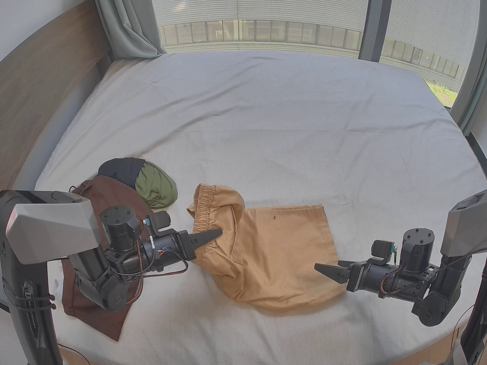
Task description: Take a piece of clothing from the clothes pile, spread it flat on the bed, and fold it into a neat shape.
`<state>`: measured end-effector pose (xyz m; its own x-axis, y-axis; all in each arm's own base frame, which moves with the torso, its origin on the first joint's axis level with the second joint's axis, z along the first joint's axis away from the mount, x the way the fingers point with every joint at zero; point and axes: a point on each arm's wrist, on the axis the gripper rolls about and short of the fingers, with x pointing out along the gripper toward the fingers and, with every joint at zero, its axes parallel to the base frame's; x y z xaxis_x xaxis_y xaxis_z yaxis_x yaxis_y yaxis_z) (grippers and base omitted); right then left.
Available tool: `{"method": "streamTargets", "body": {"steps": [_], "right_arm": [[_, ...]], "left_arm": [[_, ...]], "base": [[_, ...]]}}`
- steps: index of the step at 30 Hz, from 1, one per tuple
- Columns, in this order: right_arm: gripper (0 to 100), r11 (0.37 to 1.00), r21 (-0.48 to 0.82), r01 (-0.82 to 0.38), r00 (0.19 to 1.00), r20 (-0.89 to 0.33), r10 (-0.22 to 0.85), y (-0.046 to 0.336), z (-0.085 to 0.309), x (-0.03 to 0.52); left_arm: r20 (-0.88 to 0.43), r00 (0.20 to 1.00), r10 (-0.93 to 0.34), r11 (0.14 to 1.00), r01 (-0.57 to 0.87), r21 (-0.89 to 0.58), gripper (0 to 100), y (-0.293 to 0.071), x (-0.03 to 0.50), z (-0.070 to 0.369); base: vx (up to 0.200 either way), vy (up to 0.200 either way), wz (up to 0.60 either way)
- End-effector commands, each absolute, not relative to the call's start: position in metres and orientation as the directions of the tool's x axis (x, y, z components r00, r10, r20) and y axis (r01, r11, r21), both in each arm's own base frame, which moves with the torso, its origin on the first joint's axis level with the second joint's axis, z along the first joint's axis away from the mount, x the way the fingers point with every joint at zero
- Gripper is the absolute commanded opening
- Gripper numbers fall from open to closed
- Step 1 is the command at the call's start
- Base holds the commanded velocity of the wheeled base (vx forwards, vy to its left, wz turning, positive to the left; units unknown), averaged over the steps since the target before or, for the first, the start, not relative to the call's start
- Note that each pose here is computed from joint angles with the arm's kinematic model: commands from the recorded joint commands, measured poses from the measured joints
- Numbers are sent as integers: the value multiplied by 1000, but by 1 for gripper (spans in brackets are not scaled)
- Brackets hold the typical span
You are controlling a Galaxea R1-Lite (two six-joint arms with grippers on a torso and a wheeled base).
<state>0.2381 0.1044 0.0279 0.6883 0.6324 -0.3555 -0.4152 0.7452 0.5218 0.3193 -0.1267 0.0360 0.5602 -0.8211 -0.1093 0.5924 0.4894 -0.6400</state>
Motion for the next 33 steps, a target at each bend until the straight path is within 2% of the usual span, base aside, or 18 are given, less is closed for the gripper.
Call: {"method": "streamTargets", "body": {"steps": [1,8,23,33], "right_arm": [[100,744,522,-418,690,-351,634,105,29,238],[100,742,519,-424,697,-336,634,104,33,239],[100,752,511,-417,752,-271,601,93,45,253],[100,751,510,-420,771,-235,592,90,53,257]], "left_arm": [[-97,549,-830,472,600,-646,0,-136,325,33],[-73,541,-838,446,601,-664,0,-142,331,36],[-32,448,-894,323,590,-740,0,-185,328,39],[-35,406,-913,284,574,-768,0,-205,329,27]], "base": [[0,0,0],[0,0,0],[0,0,0],[0,0,0]]}}
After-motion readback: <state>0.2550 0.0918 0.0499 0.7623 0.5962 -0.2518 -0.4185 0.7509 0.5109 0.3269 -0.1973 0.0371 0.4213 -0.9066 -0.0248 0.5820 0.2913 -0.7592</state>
